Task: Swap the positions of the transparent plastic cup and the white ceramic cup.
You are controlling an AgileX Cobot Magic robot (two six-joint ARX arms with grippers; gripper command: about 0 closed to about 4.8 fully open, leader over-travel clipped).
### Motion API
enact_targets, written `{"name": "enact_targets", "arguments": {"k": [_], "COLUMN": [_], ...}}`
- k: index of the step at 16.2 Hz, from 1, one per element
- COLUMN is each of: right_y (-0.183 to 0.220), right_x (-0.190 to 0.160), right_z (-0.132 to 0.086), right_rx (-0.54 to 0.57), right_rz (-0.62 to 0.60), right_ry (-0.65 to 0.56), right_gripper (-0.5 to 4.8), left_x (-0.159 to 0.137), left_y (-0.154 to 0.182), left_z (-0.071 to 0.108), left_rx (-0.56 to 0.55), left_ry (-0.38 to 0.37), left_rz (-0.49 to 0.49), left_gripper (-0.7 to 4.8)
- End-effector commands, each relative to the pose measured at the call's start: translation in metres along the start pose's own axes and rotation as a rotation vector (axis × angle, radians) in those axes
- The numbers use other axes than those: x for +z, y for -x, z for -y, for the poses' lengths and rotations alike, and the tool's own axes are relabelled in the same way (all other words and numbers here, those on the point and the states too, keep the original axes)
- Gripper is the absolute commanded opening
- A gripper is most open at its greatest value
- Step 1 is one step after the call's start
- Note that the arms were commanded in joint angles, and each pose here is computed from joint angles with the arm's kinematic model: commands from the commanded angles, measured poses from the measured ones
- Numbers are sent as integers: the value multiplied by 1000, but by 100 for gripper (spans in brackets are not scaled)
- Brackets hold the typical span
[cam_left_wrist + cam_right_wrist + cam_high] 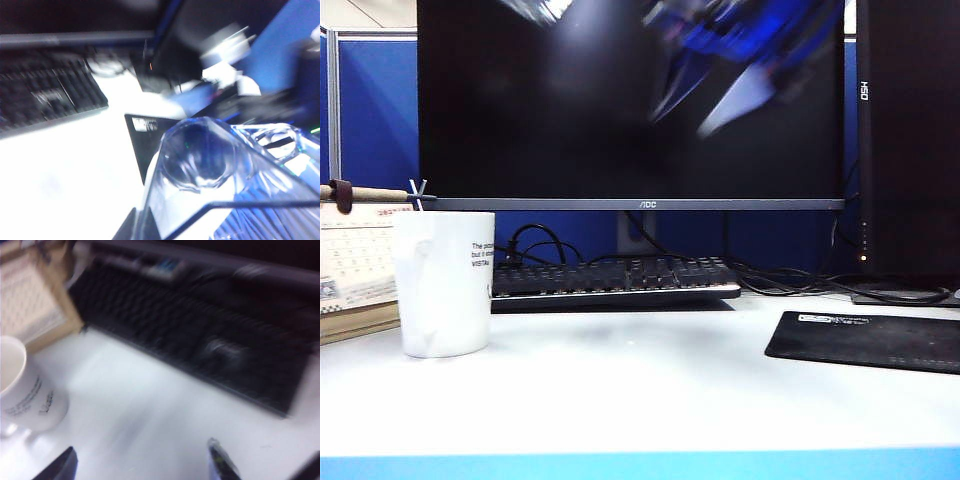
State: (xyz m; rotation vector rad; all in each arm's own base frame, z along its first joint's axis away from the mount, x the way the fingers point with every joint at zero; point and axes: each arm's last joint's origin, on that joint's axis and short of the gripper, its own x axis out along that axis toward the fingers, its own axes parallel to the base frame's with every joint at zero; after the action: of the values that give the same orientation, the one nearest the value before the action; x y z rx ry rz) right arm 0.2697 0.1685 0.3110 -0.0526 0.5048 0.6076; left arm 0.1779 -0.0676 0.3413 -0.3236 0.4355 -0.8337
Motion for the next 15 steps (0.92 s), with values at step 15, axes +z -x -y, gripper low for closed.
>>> {"name": "enact_targets", "arguments": {"k": [15], "right_y": [139], "right_x": [-57], "right_z": [0], "right_rx": [5], "right_rz": [235], "right_ry": [17], "right_gripper": [323], "left_x": [2], "left_y": [-71], "left_z": [-28], "left_rx": [40], "left_ry": [-60], "left_rz": [-61], "left_gripper": [-6]}}
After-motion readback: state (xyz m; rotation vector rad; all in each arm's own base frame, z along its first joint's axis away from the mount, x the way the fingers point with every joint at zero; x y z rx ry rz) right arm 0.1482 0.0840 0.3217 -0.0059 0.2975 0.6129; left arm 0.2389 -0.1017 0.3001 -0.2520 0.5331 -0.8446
